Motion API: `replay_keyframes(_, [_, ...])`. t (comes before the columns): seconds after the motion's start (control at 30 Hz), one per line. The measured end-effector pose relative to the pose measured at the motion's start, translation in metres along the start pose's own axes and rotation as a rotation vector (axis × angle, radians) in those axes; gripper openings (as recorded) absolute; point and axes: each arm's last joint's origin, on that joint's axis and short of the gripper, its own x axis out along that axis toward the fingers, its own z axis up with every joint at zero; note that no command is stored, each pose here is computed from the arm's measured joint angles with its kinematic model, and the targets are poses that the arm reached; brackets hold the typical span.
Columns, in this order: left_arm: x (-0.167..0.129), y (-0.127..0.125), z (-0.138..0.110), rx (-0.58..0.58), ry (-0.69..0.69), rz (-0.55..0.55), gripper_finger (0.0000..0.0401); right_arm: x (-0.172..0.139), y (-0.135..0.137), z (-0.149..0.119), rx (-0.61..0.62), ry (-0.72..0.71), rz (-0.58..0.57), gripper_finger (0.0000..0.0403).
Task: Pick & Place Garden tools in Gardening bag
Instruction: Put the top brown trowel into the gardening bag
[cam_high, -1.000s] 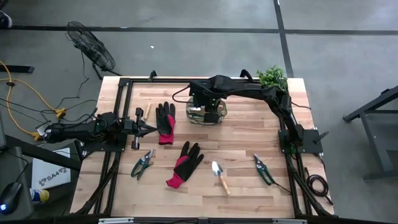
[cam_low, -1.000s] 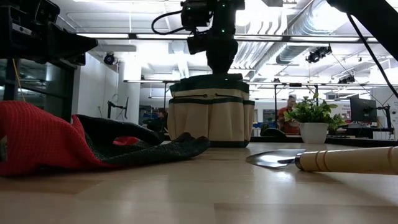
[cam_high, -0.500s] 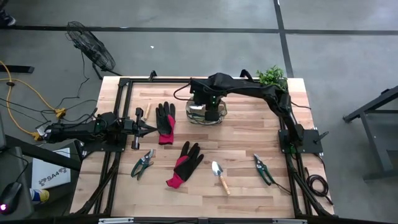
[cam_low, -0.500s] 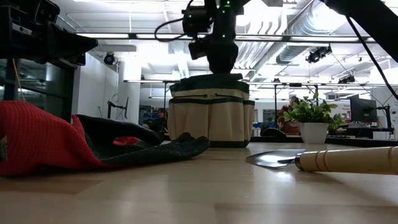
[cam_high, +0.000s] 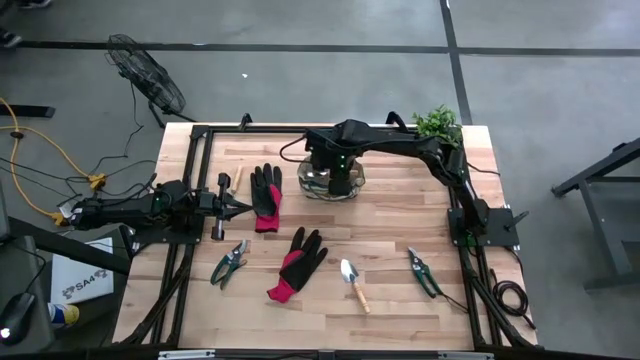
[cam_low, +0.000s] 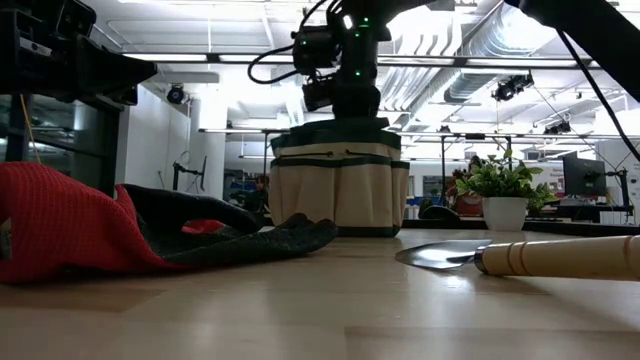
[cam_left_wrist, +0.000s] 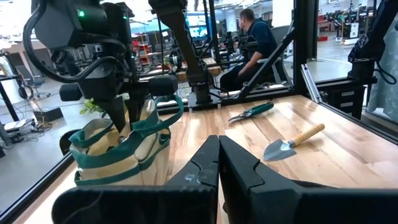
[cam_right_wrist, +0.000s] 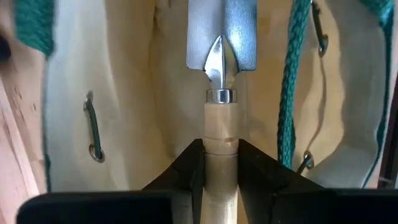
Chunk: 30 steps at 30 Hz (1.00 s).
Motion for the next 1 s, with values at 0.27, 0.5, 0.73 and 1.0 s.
replay_keyframes(0.27, [0.000,0.000,0.000,0.000,0.000,0.000,0.0001,0.015,-0.003,-0.002,0.008,0.001,0.003,0.0066])
replay_keyframes(0.5, [0.000,0.000,0.000,0.000,0.000,0.000,0.0001,0.029,-0.008,-0.006,0.026,-0.006,0.026,0.0066])
replay_keyframes(0.73, [0.000,0.000,0.000,0.000,0.000,0.000,0.0001,0.032,-0.008,-0.005,0.027,-0.025,0.036,0.0069])
replay_keyframes(1.0, [0.000,0.000,0.000,0.000,0.000,0.000,0.0001,0.032,-0.009,-0.004,0.027,-0.033,0.033,0.0109])
